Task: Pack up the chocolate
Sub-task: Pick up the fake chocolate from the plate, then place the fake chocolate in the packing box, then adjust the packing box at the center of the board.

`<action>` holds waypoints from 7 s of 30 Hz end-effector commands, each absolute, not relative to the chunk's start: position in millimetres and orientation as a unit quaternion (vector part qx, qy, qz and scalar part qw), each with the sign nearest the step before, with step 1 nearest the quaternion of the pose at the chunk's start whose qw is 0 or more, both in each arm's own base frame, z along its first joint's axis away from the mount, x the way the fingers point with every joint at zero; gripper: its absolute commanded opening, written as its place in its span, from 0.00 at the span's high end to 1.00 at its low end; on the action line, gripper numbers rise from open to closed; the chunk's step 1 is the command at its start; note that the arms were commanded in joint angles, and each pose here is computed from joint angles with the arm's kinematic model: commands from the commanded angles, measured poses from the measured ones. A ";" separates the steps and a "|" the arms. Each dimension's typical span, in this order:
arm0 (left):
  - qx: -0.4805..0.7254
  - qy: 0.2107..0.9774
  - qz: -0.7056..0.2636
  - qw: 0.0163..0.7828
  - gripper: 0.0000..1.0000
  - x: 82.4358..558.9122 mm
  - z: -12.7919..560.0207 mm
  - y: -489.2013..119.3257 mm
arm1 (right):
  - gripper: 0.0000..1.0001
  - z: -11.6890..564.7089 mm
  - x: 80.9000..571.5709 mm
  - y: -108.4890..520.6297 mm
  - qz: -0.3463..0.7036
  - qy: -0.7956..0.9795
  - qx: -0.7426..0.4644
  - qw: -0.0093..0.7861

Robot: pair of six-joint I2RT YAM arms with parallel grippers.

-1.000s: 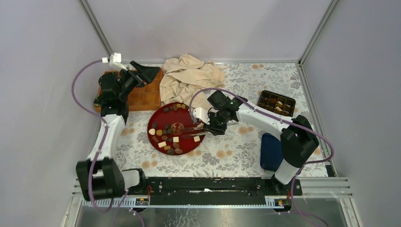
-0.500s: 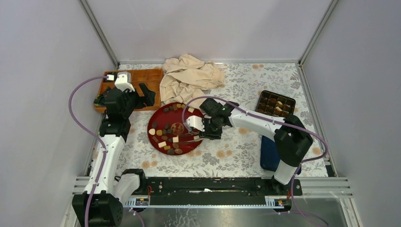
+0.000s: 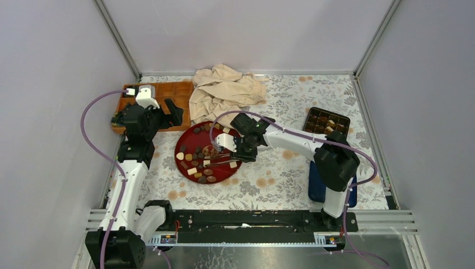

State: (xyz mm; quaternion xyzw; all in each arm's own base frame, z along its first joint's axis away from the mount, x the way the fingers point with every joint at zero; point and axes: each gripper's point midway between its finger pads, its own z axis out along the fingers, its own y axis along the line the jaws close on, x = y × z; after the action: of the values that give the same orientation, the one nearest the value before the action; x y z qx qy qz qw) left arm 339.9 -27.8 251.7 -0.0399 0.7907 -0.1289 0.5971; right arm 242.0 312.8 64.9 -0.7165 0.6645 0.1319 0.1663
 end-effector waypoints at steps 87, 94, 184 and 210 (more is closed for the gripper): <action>-0.017 0.766 -0.148 0.626 0.01 331.1 273.6 -41.3 | 0.80 137.8 226.7 -151.9 0.056 0.932 -0.292 0.205; -0.017 0.766 -0.148 0.625 0.01 331.1 273.2 -41.0 | 0.78 134.4 228.8 -150.0 0.065 0.933 -0.290 0.204; 0.145 0.834 -0.220 0.485 0.43 424.1 91.6 -534.2 | 0.61 245.2 304.0 -31.4 0.279 0.815 -0.065 0.504; 0.198 0.833 -0.213 0.471 0.74 436.3 60.4 -554.4 | 0.61 243.0 302.5 -31.4 0.277 0.817 -0.065 0.502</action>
State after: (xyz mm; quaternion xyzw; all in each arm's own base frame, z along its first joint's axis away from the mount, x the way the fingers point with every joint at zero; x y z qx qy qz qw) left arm 431.8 -550.1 58.3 0.1865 0.8396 -0.2087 0.4655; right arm 303.5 -36.4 226.2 -0.0378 0.8310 0.2843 0.4766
